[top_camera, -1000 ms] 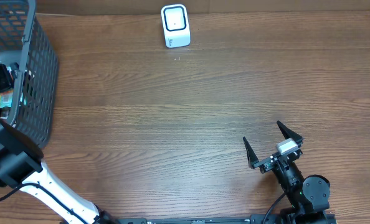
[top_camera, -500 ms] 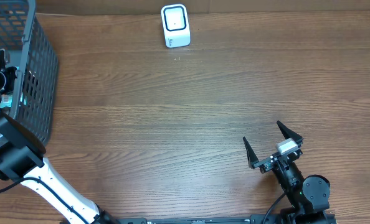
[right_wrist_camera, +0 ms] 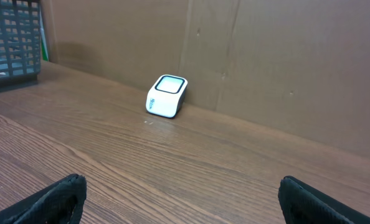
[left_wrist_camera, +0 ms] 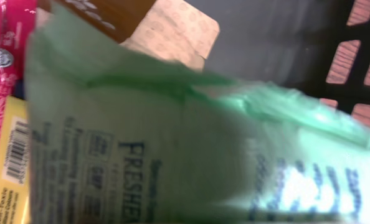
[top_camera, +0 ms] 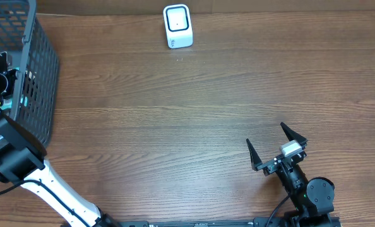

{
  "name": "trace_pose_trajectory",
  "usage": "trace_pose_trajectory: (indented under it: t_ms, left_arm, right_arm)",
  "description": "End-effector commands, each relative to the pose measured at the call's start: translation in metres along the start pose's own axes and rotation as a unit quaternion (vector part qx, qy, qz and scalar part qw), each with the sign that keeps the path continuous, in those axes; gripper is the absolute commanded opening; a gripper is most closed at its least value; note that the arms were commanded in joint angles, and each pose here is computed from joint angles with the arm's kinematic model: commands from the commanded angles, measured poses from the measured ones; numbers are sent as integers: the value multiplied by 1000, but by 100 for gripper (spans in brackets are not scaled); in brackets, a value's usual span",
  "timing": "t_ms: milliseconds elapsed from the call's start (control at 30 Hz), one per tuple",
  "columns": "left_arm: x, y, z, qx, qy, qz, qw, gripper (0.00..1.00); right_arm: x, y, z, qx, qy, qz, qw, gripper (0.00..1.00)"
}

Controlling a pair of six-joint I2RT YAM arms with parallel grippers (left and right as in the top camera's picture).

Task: Scan the item barcode
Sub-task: 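Reach into the basket and grasp the green wipes pack with left gripper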

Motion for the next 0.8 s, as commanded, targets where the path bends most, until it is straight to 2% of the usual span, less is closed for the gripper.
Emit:
trace_pose_trajectory:
  t_ms: [0,167,367,533,567,767]
  left_arm:
    - [15,-4,-11,-1,24,-5,1000,54]
    - [4,-2,-4,-10,12,2,1000,45]
    - [-48,2,24,-21,-47,32,998,45]
    - [-126,0,51,-32,-132,70,988,45]
    - [-159,-4,58,-40,-166,82,982,45]
    - [-255,-23,63,-70,-267,109,955,45]
  right_arm:
    - [0,-2,-1,-2,-3,-6,1000,100]
    - [0,-2,-1,-2,-3,-6,1000,100]
    - [0,-2,-1,-2,-3,-6,1000,100]
    - [0,-2,-1,-2,-3,-6,1000,100]
    - [0,-2,-1,-2,-3,-6,1000,100]
    - [0,-2,-1,-2,-3,-6,1000,100]
Point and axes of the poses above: each gripper's point midway between its finger pads, its own x axis out along the fingers, its own y axis along the line the jaws close on, z = x × y, the point moved 1 cm from there along -x, back along the fingers, and after that the axes turned 11 degrees about x, right-handed, at the moved point
